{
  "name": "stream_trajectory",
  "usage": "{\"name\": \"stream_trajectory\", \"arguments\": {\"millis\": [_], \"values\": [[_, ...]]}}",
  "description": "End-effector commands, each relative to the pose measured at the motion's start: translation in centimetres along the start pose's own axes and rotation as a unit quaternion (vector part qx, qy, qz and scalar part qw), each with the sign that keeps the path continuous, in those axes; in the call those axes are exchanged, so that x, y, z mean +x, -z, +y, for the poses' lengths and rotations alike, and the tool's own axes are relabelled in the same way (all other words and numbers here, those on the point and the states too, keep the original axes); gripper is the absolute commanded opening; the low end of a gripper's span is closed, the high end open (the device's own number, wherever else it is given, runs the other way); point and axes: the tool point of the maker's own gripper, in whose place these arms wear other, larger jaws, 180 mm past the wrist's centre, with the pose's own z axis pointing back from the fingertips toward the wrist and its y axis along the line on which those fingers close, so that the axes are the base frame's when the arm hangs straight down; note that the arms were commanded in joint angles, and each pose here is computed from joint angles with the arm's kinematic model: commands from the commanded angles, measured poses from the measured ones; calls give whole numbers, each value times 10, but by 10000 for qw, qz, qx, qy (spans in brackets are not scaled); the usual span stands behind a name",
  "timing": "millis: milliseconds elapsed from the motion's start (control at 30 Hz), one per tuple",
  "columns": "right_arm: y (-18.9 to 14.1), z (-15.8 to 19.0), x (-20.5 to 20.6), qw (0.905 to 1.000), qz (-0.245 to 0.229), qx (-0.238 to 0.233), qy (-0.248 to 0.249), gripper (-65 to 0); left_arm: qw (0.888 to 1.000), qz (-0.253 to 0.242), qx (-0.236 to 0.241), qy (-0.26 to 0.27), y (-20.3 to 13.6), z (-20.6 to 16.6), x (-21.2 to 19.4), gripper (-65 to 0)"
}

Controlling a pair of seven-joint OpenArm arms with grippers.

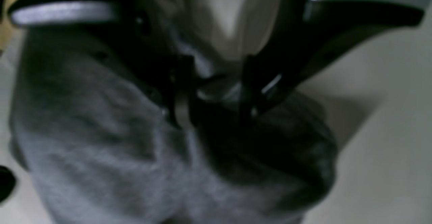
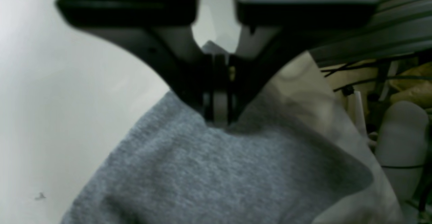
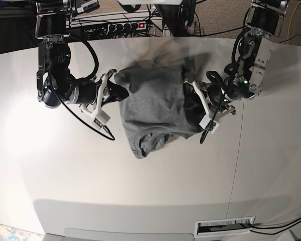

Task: Fold the T-shirt properly
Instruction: 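Tuck and flatten the folded shirt edge with the left gripper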

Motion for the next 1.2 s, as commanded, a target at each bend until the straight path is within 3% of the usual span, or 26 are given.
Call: {"name": "stream_trajectory", "arguments": {"millis": [0,367,700,767,900,1167], "values": [[-6,-1,14,9997,-209,-27,-143,-650,9996,-278,-9,18,-4,1,19,-415],[-7,-1,14,9997,-216,-25,-143,-650,9987,-482,-119,-127,-7,2,27,-415],[-7,-1,14,9997,-213,-17,-141,-650,9967,-624,-265,-441,10,-11,28,-419],[-7,-1,14,9997,-210,-17,-141,-650,9973,-606,-195,-376,10,-9,27,-456],[-7,-1,14,9997,-210,-17,-141,-650,9972,-697,-27,-280,10,-2,32,-641],[-7,-4,12,9997,-146,-94,-155,-650,9964,-763,305,181,4,13,52,-650]]}}
